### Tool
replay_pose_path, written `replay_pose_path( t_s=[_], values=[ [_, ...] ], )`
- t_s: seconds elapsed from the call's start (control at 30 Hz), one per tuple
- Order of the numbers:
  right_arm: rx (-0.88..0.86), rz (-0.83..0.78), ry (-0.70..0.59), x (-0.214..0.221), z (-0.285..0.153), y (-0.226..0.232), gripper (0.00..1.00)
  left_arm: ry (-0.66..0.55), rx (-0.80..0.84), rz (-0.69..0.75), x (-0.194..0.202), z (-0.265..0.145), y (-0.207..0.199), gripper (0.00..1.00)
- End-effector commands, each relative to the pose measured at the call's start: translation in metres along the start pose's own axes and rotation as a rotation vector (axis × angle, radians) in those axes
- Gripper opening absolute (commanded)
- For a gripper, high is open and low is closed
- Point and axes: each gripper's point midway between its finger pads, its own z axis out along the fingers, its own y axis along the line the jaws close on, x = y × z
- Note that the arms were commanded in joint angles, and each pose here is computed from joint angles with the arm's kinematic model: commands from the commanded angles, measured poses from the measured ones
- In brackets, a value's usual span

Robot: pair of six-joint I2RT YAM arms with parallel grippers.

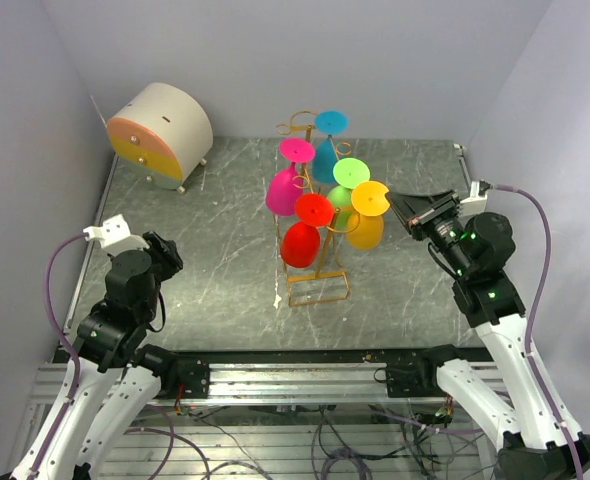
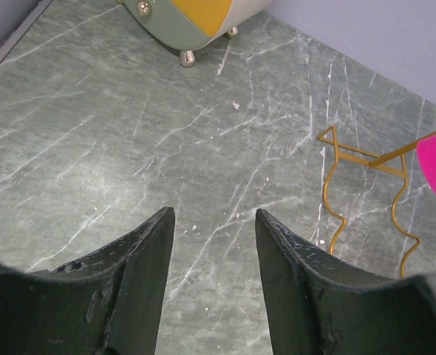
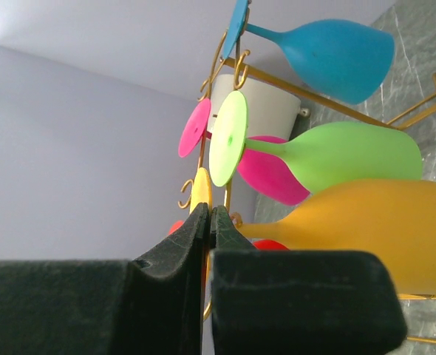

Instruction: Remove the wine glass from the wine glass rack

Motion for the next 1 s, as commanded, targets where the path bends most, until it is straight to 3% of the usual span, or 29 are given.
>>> replay_pose_path(
  t_s=[0.0,0.7,0.97],
  values=[
    [-0.033,0.002,-0.076,-0.014,-0.004,0.011,0.00,-0.034,0.013,-0.012,-0.013,-0.005,-0.004,0.59],
    [0.021,-0.027,-0.153,-0.026,-0.012,-0.001,0.00,-0.031,0.013,-0.010,-0.013,-0.005,-0.004,0.58],
    [0.094,-0.316,-0.321,-0.068,-0.046,0.019,0.00,-0.022,0.035,-0.012,-0.013,-0.005,-0.009,0.58]
  ],
)
